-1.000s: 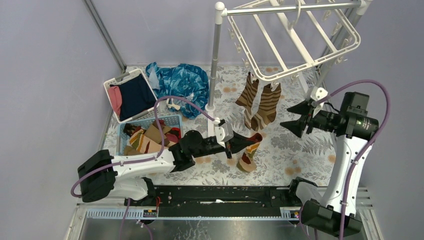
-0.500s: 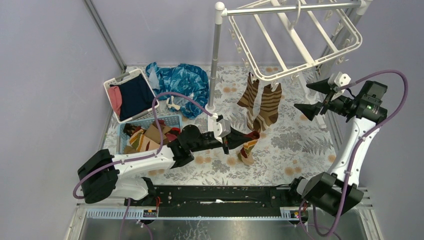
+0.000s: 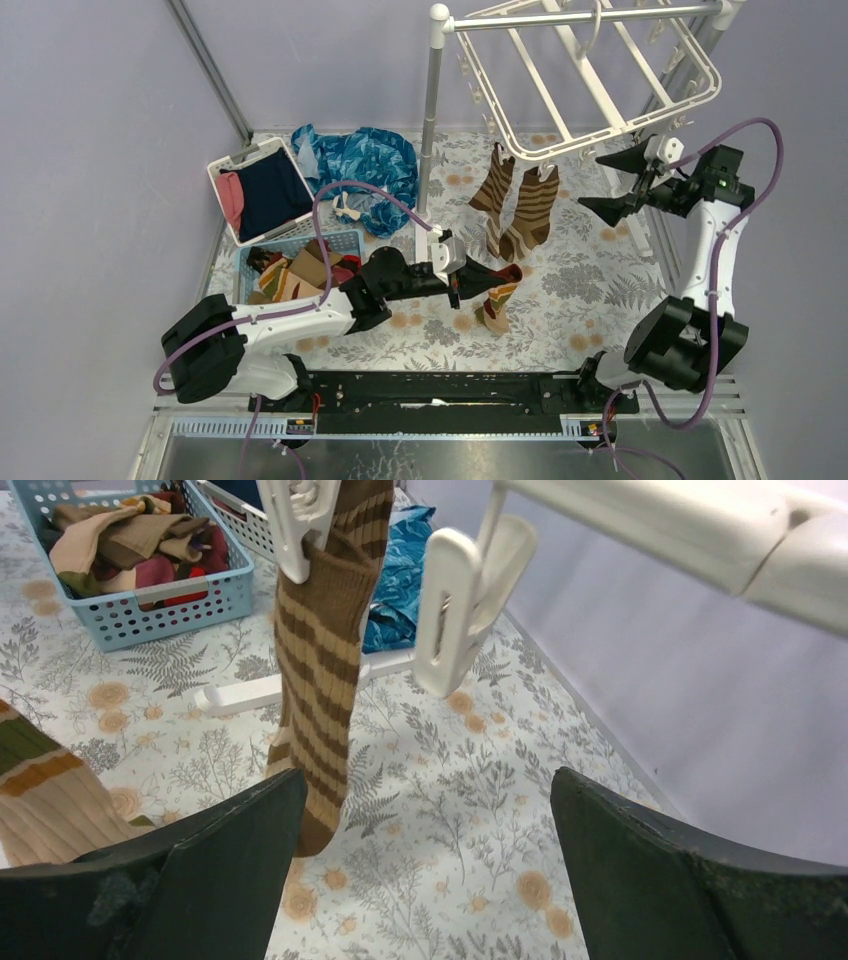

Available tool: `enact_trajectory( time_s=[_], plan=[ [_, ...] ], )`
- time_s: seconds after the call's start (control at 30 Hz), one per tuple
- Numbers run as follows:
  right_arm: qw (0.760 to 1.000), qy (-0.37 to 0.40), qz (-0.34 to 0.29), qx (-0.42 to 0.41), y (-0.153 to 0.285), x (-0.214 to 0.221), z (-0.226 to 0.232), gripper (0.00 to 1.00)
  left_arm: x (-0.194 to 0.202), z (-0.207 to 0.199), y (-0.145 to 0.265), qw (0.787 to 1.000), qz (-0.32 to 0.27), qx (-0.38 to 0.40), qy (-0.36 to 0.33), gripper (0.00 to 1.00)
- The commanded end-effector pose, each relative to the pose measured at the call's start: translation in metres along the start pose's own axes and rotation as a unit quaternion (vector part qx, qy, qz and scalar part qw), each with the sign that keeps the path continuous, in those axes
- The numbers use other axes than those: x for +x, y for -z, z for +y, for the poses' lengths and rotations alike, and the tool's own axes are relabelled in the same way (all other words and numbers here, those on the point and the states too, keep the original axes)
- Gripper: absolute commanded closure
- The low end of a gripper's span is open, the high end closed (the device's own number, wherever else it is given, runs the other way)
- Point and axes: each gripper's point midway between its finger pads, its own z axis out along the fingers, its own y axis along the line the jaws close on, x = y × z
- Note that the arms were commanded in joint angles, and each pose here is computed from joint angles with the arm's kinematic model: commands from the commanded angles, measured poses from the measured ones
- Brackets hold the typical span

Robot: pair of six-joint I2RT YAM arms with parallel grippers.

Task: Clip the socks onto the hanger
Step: Open the clamp at the hanger.

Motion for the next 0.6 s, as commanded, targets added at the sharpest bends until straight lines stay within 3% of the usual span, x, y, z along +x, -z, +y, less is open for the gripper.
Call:
enact_trajectory(
  time_s=[0.0,0.57],
  plan=[
    [0.997,0.037,-0.064,-0.028,-0.014,-0.032,-0.003,0.00,-0.025,0.002,-0.007,0.999,-0.030,0.006,-0.013,1.00],
    [0.995,0.035,-0.077,-0.061,-0.033,-0.063,0.015,0.00,-0.029,0.004,-0.011,1.000,-0.025,0.002,-0.009,1.00]
  ],
)
